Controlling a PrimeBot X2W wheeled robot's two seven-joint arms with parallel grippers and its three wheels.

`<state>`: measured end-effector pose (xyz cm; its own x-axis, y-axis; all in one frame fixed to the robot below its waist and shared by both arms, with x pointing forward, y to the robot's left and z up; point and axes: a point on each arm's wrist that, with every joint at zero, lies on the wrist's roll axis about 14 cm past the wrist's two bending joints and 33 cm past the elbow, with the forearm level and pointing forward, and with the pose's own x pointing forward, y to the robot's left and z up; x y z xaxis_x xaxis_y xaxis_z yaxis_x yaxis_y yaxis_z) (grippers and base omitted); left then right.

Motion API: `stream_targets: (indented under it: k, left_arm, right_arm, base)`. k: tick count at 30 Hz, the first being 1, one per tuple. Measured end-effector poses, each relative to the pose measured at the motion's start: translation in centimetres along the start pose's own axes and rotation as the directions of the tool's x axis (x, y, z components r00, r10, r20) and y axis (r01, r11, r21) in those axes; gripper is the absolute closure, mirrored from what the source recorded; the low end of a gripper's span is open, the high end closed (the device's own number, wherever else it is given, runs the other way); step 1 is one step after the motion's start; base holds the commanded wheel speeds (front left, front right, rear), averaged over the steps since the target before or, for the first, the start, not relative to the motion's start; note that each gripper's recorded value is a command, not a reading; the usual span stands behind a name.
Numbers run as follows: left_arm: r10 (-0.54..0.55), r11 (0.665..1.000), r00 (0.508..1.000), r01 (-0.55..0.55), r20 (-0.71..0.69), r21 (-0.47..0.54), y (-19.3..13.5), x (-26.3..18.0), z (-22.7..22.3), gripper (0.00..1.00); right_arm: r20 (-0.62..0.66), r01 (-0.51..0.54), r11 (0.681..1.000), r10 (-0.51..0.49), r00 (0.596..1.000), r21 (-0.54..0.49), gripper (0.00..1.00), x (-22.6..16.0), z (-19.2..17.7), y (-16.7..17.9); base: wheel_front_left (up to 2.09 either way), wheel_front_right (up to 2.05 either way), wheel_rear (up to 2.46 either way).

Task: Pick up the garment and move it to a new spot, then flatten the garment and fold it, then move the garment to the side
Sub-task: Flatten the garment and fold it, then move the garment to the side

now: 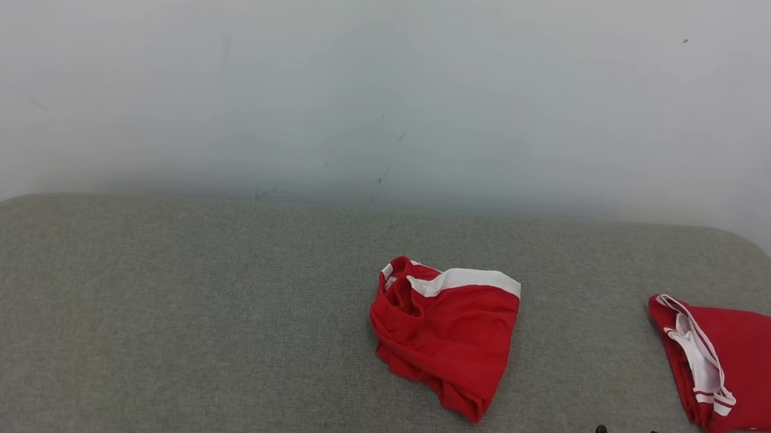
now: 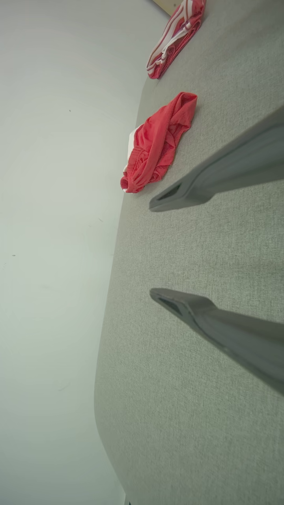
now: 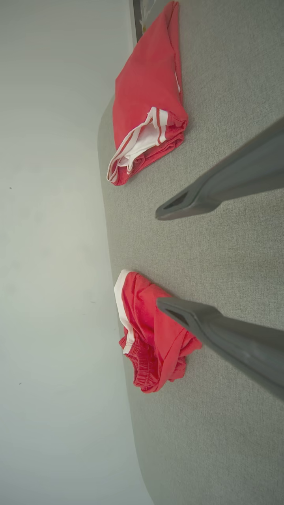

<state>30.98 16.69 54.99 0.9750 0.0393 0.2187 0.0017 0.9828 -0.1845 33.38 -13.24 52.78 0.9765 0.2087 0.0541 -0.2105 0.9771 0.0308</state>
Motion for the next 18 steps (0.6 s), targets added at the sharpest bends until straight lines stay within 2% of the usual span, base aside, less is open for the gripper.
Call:
stream_targets:
  k: [8, 18]
  left_arm:
    - [-0.013, 1.0, 1.0, 0.013, -0.018, 0.016, -0.07, -0.39, -0.58, 0.0]
    - [-0.007, 0.999, 1.0, 0.007, -0.021, 0.031, 0.26, -0.4, -0.71, 0.0]
  right_arm:
    - [0.004, -0.01, 1.0, 0.01, 1.0, -0.009, 0.0, -0.36, 1.04, 0.43]
    - [-0.023, -0.014, 1.0, 0.014, 1.0, 0.001, 0.0, -0.47, 0.42, 0.55]
  base:
    - [0.0, 0.0, 0.0]
    - [0.0, 0.0, 0.0]
